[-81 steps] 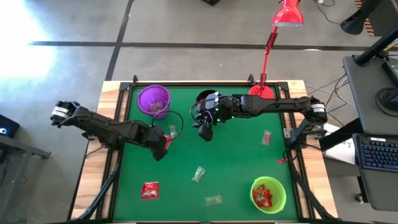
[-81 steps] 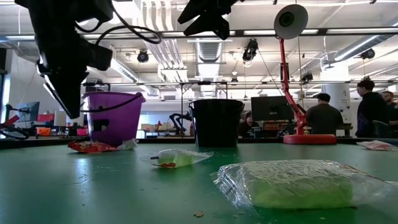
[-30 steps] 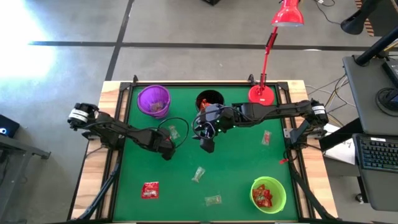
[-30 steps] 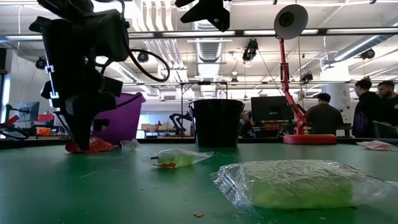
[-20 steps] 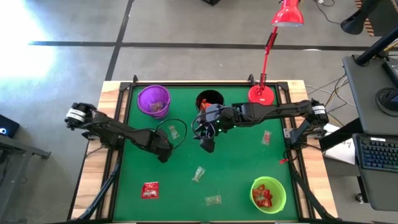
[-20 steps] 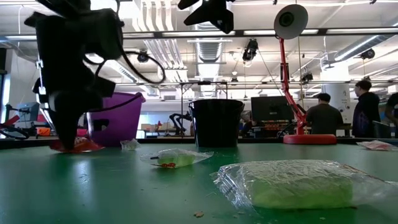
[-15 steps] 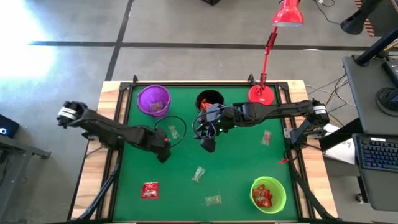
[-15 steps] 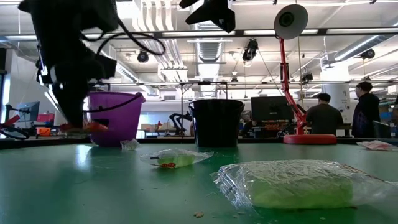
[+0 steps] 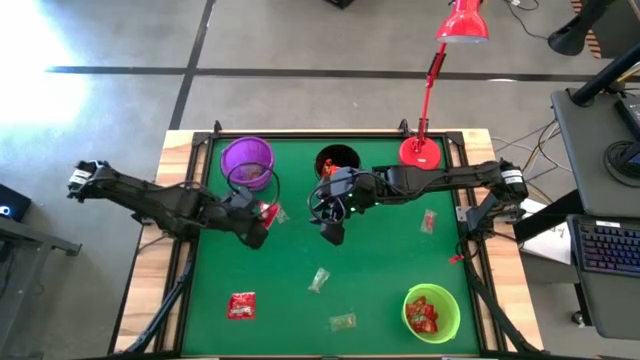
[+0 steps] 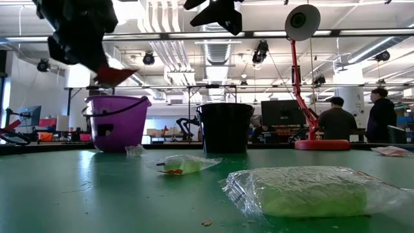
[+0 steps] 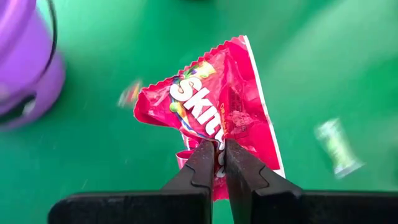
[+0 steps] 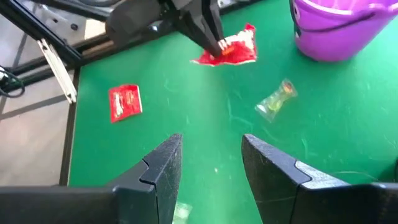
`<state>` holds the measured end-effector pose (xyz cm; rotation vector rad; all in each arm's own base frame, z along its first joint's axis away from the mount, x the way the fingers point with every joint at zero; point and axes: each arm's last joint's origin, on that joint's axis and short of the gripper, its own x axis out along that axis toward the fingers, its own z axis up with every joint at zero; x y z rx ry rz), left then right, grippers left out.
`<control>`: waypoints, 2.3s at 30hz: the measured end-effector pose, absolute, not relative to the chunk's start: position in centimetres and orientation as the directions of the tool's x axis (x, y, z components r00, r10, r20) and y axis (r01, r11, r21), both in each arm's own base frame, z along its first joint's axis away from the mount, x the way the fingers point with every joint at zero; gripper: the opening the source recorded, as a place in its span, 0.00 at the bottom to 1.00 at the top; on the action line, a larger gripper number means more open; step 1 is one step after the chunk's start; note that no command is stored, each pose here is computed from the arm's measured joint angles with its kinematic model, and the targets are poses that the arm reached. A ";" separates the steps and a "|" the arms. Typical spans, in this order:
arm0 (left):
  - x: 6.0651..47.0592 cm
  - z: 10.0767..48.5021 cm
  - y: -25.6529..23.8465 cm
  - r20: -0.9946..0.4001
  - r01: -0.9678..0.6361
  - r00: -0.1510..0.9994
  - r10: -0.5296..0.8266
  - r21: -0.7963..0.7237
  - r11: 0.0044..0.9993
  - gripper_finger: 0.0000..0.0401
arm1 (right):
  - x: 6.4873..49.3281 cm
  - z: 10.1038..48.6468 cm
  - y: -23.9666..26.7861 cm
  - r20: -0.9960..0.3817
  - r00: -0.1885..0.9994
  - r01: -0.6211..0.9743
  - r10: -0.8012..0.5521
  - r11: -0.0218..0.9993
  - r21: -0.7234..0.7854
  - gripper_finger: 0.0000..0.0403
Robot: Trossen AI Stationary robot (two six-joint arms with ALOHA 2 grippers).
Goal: Sort candy
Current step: Put the red candy into the green bucket
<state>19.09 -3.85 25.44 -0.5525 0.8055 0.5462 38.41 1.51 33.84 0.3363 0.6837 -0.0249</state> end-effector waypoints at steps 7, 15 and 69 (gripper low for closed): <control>19.9 26.6 -3.8 -0.663 -0.596 0.683 0.305 -0.265 0.758 0.00 | 40.3 34.7 1.3 -0.451 0.889 0.108 0.079 0.921 0.375 0.40; 20.5 27.6 -3.8 -0.568 -0.554 0.750 0.339 -0.260 0.791 0.00 | 41.6 33.5 -0.4 -0.441 0.897 0.225 0.039 0.818 0.530 0.40; 20.0 30.9 -3.6 -0.516 -0.493 0.786 0.341 -0.190 0.849 0.12 | 45.8 29.3 -2.7 -0.352 0.936 0.244 -0.028 0.770 0.590 0.03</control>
